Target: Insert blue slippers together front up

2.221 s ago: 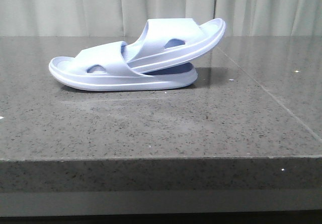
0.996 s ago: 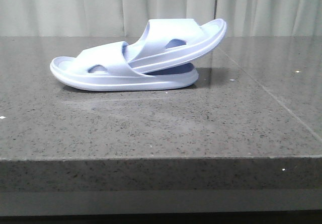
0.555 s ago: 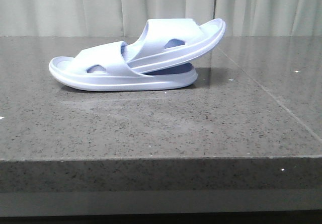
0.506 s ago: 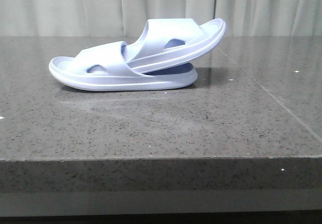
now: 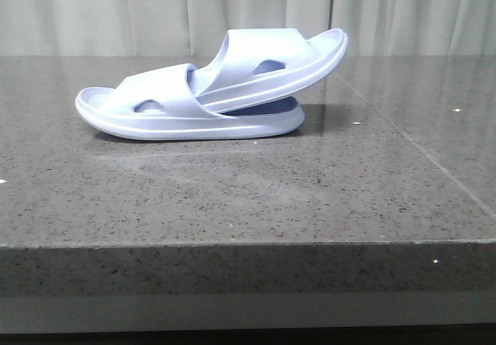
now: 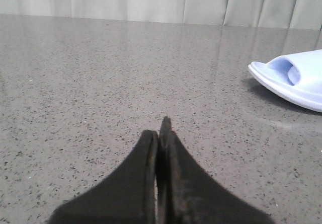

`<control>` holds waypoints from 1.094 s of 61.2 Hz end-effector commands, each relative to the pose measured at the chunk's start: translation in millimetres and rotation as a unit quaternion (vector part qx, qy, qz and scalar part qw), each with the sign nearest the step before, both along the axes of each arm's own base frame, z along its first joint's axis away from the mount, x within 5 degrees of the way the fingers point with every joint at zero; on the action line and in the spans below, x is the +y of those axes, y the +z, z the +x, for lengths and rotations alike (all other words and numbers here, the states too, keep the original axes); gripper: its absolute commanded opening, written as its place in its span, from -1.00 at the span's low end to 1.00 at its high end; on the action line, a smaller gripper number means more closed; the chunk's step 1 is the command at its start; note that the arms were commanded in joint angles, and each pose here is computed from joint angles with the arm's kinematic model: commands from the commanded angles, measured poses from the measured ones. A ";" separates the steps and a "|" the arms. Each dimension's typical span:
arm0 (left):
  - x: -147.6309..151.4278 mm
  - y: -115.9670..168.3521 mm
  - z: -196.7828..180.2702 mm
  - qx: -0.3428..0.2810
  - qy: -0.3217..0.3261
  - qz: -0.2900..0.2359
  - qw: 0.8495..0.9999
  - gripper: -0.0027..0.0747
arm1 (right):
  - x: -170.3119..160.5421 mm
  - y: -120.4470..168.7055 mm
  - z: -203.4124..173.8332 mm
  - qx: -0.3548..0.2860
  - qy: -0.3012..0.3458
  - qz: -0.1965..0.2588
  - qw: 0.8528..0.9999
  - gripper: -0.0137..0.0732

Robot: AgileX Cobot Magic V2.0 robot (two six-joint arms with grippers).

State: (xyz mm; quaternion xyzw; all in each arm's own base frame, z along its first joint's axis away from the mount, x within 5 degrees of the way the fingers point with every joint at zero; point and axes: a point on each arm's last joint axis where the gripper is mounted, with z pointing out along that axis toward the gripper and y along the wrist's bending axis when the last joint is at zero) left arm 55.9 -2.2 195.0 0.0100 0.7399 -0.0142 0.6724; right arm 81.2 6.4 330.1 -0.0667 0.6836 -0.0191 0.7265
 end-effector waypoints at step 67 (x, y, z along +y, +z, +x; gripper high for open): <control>-0.2 2.0 -0.4 -0.044 -0.002 -0.008 0.999 -0.98 | -1.6 -125.2 -25.9 0.000 0.016 0.118 0.993 -0.82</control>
